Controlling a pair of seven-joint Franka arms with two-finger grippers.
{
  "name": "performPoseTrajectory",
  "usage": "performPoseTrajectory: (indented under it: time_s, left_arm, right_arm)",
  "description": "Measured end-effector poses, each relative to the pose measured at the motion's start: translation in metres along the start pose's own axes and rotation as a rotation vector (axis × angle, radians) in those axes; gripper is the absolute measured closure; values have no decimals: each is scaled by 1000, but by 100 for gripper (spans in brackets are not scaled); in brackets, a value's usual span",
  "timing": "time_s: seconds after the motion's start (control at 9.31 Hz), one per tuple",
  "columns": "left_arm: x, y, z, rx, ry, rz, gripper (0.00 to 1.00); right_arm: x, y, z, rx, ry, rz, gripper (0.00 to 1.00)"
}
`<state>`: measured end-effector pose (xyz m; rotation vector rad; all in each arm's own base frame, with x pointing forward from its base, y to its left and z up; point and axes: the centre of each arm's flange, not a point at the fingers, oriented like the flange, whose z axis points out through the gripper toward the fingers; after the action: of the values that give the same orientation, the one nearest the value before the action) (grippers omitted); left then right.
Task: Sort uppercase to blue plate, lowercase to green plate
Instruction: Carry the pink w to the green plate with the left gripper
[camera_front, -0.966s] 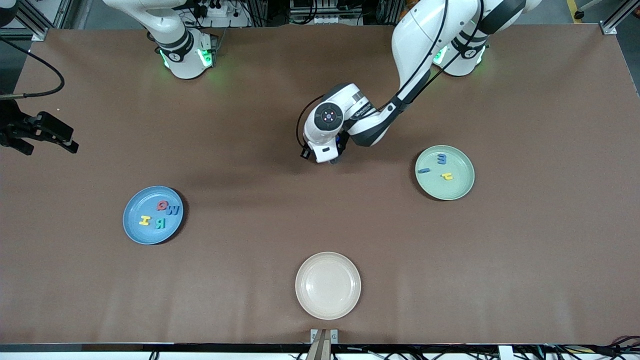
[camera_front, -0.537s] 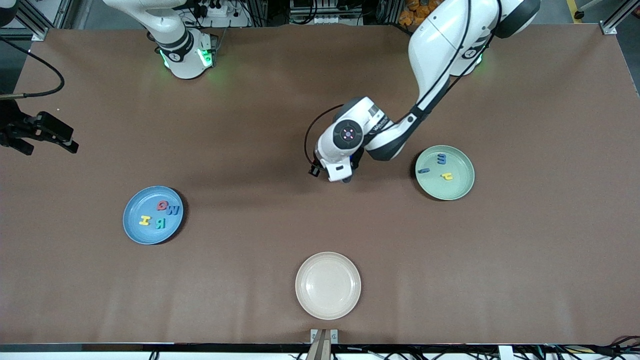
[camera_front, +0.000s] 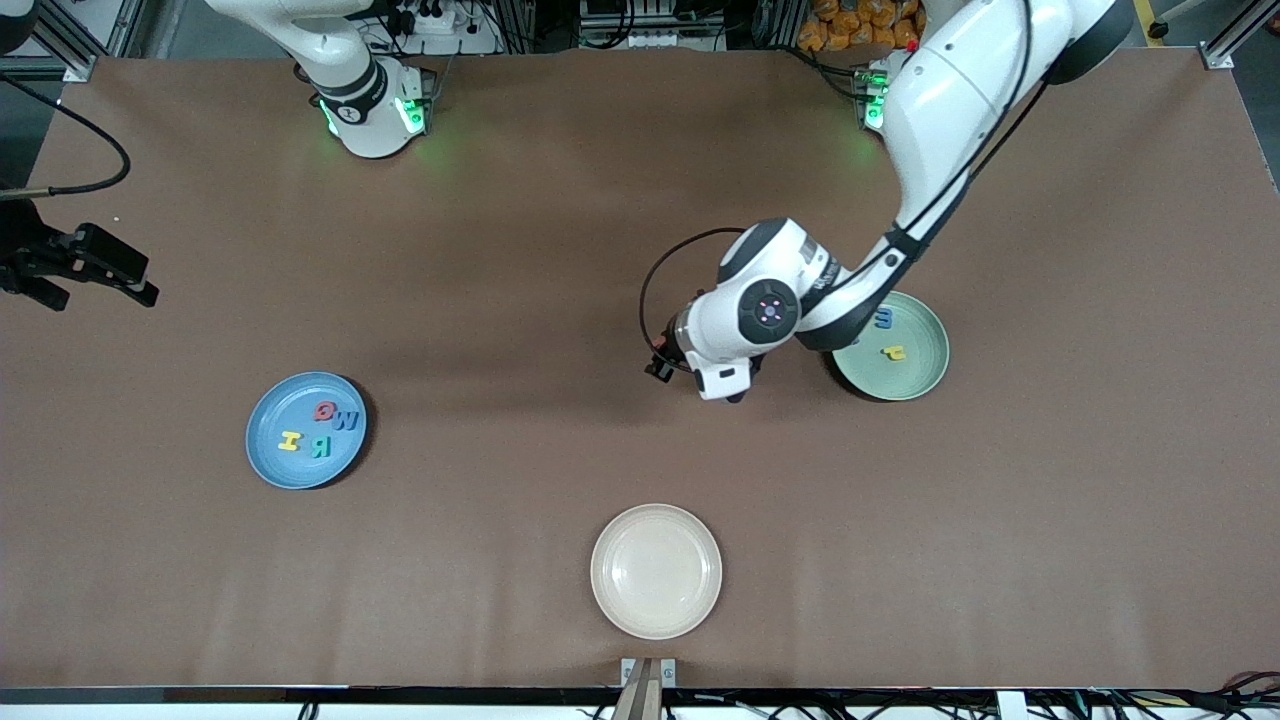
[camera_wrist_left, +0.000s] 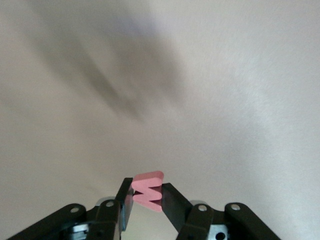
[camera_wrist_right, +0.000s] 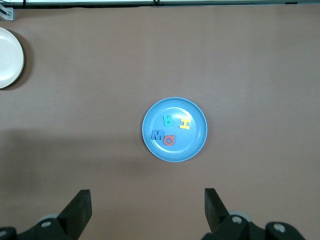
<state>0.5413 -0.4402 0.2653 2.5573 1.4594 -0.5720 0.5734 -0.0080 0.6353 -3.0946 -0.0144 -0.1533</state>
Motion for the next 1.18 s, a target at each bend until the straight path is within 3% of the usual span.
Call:
performPoseTrajectory:
  time_s: [0.32, 0.64, 1.18]
  left_arm:
    - [28, -9, -50, 51, -43, 75, 69]
    - [89, -29, -97, 123, -108, 147, 69]
    - [168, -76, -162, 225, -148, 308, 69]
  right_arm:
    - [0, -1, 0, 1, 0, -1, 0]
    - [0, -1, 0, 1, 0, -1, 0]
    - [0, -1, 0, 2, 0, 0, 0]
